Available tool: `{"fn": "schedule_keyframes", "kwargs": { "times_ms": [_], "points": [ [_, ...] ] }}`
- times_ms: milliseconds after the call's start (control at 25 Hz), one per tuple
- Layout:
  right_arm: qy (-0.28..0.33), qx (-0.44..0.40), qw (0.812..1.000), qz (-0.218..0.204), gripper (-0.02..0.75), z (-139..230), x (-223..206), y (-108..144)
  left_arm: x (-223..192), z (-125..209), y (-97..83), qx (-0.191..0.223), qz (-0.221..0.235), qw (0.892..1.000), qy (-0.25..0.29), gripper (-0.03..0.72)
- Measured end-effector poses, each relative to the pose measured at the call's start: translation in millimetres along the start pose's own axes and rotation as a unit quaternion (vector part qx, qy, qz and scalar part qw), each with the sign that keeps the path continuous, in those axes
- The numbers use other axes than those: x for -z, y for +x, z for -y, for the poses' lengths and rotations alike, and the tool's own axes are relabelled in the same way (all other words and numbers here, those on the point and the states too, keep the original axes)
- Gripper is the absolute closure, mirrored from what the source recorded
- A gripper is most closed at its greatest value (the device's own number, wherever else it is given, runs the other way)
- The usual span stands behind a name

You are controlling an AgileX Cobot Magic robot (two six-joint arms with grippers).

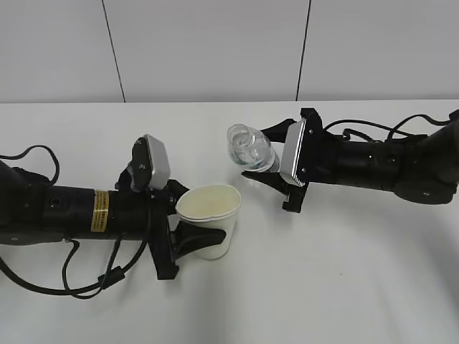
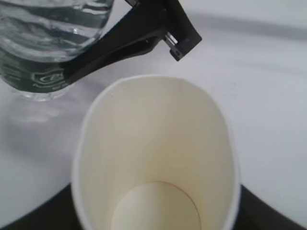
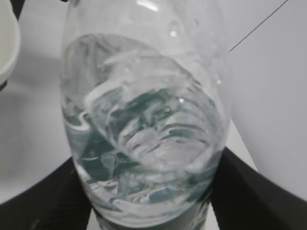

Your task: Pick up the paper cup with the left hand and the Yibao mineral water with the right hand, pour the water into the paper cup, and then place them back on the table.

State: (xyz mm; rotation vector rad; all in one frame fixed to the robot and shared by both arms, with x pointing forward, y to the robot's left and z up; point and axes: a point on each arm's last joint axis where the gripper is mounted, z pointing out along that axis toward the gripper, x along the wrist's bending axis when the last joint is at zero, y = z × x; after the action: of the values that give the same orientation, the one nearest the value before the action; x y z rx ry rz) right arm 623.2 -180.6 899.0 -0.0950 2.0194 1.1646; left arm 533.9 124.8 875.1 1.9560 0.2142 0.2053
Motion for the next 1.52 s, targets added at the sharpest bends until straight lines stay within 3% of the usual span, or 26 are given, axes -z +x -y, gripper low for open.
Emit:
{"fn": "schedule_keyframes", "kwargs": {
  "times_ms": [440,840,1520],
  "points": [
    [0.002,0.072,0.997,0.000,0.249,0,0,0,-3,2,-1.2,0.004,0.011,1.000,-0.017,0.265],
    [0.008,0.101,0.995,0.018,0.250,1,0,-4,-15,-7,-8.0,-0.017,0.029,0.999,-0.022,0.265],
    [-0.007,0.182,0.983,0.028,0.250,-2,-1,-5,-15,-8,-5.0,-0.007,0.013,1.000,-0.026,0.265]
  ]
}}
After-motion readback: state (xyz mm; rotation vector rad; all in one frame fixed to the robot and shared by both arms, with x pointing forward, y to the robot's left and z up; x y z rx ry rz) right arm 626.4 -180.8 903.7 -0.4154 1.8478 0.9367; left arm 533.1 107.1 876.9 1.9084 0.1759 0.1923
